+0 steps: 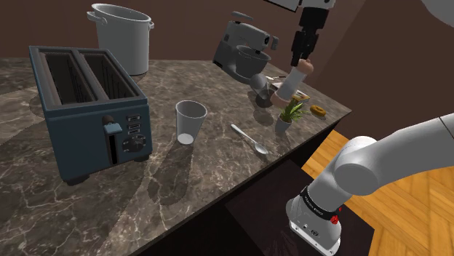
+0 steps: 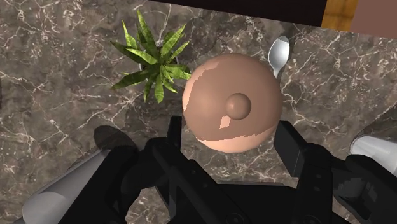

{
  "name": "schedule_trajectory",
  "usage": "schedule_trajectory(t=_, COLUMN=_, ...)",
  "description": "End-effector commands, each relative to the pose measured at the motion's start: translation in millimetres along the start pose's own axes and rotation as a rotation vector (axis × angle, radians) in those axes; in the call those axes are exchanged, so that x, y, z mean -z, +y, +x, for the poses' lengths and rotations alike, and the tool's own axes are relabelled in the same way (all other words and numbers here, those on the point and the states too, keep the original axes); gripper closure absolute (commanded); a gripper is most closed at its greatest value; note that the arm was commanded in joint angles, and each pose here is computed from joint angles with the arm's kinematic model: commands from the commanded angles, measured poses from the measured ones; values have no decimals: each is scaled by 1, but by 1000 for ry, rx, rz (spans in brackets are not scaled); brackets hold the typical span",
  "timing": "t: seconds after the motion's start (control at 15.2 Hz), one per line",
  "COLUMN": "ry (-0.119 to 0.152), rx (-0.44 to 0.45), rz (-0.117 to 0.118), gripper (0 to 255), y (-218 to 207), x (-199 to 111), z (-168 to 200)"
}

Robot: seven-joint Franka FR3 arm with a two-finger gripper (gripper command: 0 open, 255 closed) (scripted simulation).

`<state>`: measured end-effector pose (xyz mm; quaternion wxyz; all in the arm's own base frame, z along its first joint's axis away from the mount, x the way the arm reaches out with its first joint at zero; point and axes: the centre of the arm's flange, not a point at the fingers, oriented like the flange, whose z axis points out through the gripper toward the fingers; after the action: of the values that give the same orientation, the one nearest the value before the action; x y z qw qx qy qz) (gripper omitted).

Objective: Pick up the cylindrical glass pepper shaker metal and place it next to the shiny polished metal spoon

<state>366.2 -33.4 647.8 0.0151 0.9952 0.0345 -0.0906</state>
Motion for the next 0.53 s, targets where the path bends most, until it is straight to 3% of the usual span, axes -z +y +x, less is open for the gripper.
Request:
schedule_trajectory(t=0.0, ry=0, rx=0, rz=0, gripper=255, y=0, x=-11, z=2)
schedule_trajectory(t=0.46, ry=0, rx=0, rz=0, gripper=255, y=-1, x=-47, z=9)
